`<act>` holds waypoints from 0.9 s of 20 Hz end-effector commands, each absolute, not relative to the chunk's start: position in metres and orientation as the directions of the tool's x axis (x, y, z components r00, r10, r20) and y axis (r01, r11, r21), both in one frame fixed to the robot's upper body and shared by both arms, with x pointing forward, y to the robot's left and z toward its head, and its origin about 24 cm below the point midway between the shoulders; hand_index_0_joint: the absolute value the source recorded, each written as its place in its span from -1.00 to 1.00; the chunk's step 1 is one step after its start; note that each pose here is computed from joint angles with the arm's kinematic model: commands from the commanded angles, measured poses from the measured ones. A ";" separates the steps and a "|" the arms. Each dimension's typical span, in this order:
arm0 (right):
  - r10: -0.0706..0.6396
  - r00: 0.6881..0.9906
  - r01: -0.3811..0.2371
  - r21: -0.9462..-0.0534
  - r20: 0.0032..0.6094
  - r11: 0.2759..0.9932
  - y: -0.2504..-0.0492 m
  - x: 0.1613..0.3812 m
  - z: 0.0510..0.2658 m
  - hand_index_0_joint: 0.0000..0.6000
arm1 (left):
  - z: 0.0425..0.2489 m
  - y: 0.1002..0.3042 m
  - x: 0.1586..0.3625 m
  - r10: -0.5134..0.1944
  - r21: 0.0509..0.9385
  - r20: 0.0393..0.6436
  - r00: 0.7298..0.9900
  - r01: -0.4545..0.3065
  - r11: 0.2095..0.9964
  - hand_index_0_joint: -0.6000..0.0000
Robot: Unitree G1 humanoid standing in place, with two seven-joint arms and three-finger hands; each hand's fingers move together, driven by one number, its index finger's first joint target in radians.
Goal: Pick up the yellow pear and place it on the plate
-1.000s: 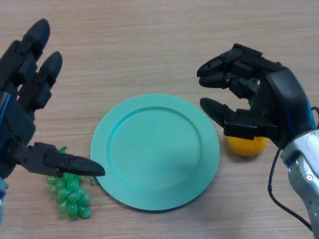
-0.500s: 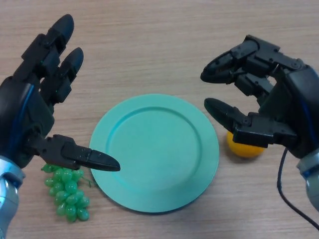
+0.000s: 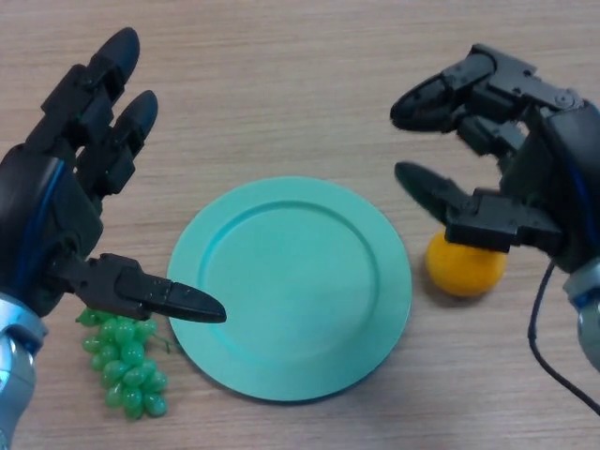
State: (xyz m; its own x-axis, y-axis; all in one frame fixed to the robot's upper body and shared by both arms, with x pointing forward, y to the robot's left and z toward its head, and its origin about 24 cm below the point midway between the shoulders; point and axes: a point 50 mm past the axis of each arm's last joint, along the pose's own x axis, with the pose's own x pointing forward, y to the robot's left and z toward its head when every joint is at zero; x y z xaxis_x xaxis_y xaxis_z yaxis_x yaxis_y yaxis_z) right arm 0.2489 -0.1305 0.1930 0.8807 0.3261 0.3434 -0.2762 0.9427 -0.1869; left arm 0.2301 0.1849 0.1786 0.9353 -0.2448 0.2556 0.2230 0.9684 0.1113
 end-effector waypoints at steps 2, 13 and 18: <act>0.324 0.730 -0.180 -0.289 0.602 0.940 -0.137 0.235 0.232 1.00 | 0.207 0.188 0.221 -0.243 0.155 0.426 0.872 0.194 0.969 1.00; 0.317 0.532 -0.047 -0.346 0.785 0.937 -0.130 0.228 0.254 1.00 | 0.204 0.187 0.212 -0.210 0.134 0.453 0.867 0.167 0.977 1.00; 0.233 0.322 0.203 -0.308 0.917 0.930 -0.135 0.226 0.271 1.00 | 0.203 0.181 0.203 -0.248 0.173 0.423 0.872 0.192 0.966 1.00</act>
